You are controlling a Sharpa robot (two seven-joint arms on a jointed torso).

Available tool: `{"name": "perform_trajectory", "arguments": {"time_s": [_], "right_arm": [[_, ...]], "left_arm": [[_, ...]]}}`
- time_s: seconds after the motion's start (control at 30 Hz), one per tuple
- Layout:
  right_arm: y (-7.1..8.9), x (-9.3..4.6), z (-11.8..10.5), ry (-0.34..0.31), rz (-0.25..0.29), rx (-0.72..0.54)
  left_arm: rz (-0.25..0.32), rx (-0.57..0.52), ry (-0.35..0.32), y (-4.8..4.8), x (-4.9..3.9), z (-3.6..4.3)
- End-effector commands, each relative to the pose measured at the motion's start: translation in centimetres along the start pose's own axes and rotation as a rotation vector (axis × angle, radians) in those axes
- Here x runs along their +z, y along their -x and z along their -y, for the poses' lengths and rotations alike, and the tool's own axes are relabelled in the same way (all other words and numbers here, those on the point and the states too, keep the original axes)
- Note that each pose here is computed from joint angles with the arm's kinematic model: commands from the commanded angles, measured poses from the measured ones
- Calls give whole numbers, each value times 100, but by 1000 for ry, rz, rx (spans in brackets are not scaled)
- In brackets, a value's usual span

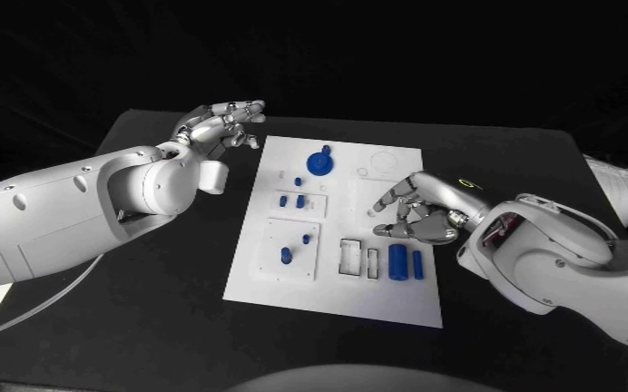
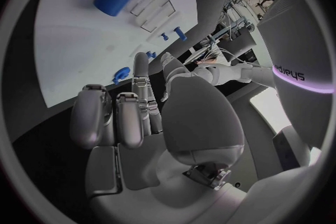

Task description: Assemble the parts on the task board

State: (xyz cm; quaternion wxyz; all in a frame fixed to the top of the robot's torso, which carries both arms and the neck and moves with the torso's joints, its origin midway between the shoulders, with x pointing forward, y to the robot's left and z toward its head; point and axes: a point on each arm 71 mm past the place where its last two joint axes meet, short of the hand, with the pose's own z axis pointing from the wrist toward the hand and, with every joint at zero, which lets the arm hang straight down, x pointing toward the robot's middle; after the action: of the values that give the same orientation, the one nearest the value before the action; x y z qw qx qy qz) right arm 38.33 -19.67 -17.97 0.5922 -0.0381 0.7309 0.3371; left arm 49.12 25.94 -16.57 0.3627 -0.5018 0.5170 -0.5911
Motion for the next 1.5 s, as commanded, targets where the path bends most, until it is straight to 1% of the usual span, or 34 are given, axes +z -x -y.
{"name": "perform_trajectory", "arguments": {"time_s": [0.03,0.17,0.27,0.4,0.53,0.8,1.0,1.13,1.5], "right_arm": [[-20,-124,164,-156,-54,102],[-27,-271,267,-230,-74,78],[-72,-342,307,-277,-99,56],[-134,-377,325,-316,-119,36],[-187,-386,308,-331,-125,-6],[-264,-337,234,-317,-131,-76],[-327,-272,175,-291,-132,-101],[-405,-237,143,-278,-142,-111],[-526,-159,116,-270,-165,-142]], "left_arm": [[-24,-4,-2,-26,1,-5],[-24,-3,1,-19,2,-19],[-24,-3,3,-17,4,-27],[-28,-4,4,-30,8,-35],[-31,-5,6,-40,6,-43],[-26,-3,8,-18,-2,-46],[-27,-3,9,-17,-4,-48],[-28,-3,10,-17,-3,-50],[-29,-4,12,-14,-5,-53]]}}
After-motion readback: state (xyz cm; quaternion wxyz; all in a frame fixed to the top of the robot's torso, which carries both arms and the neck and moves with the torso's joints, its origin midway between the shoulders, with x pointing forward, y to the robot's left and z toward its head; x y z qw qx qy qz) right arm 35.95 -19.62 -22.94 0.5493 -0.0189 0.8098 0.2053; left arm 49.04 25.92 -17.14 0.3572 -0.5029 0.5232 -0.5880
